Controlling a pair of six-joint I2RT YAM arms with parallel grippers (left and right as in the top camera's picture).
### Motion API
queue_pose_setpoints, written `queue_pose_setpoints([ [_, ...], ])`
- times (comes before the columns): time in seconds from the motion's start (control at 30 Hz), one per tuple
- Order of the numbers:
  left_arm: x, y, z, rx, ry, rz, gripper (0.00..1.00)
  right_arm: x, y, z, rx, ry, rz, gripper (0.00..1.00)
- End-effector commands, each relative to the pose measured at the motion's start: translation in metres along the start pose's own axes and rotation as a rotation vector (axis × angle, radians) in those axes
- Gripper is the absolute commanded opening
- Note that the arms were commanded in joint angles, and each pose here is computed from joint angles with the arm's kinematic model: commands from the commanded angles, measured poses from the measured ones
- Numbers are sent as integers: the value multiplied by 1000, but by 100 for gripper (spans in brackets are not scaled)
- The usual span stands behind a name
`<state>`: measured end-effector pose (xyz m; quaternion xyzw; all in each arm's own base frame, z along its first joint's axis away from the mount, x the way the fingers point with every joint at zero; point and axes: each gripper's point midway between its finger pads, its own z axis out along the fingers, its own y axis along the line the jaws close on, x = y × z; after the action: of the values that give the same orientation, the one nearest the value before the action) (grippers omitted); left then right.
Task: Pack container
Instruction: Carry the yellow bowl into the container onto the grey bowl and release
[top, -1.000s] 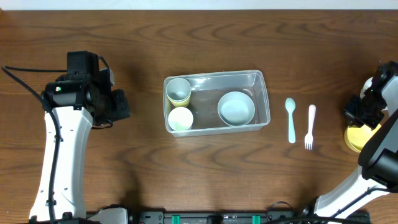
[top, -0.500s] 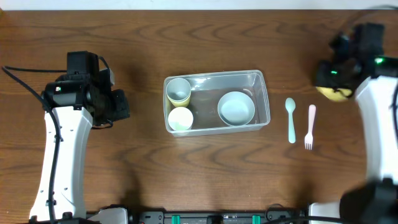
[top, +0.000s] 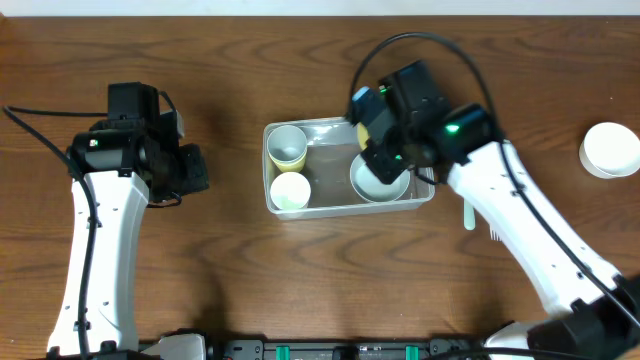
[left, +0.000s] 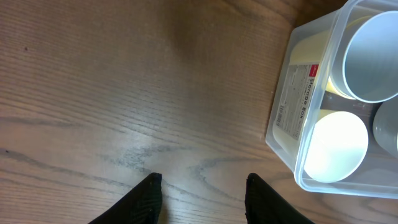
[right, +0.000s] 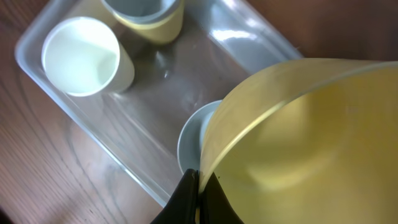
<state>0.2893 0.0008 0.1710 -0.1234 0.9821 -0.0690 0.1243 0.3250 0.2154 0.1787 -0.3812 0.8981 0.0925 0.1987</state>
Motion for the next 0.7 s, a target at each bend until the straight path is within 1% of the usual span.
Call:
queue_pose_setpoints([
  [0.0, 0, 3, -1, -10, 2, 12, 45, 11, 1, 22, 3, 78, -31, 1],
  [0.17, 0, 3, -1, -10, 1, 12, 45, 28, -1, 46, -21, 177, -15, 1],
  [0.43, 0, 3, -1, -10, 1, 12, 44, 39, 0, 59, -37, 239, -8, 1],
  [0.47, 0, 3, -1, -10, 1, 12, 44, 40, 0, 59, -37, 240, -8, 4],
  [0.5, 0, 3, -1, -10, 1, 12, 45, 40, 0, 59, -36, 241, -6, 14],
  [0.57, 0, 3, -1, -10, 1, 12, 44, 41, 0, 59, -37, 243, -6, 28],
  [0.67, 0, 3, -1, -10, 1, 12, 44, 41, 0, 59, -37, 246, -6, 34],
])
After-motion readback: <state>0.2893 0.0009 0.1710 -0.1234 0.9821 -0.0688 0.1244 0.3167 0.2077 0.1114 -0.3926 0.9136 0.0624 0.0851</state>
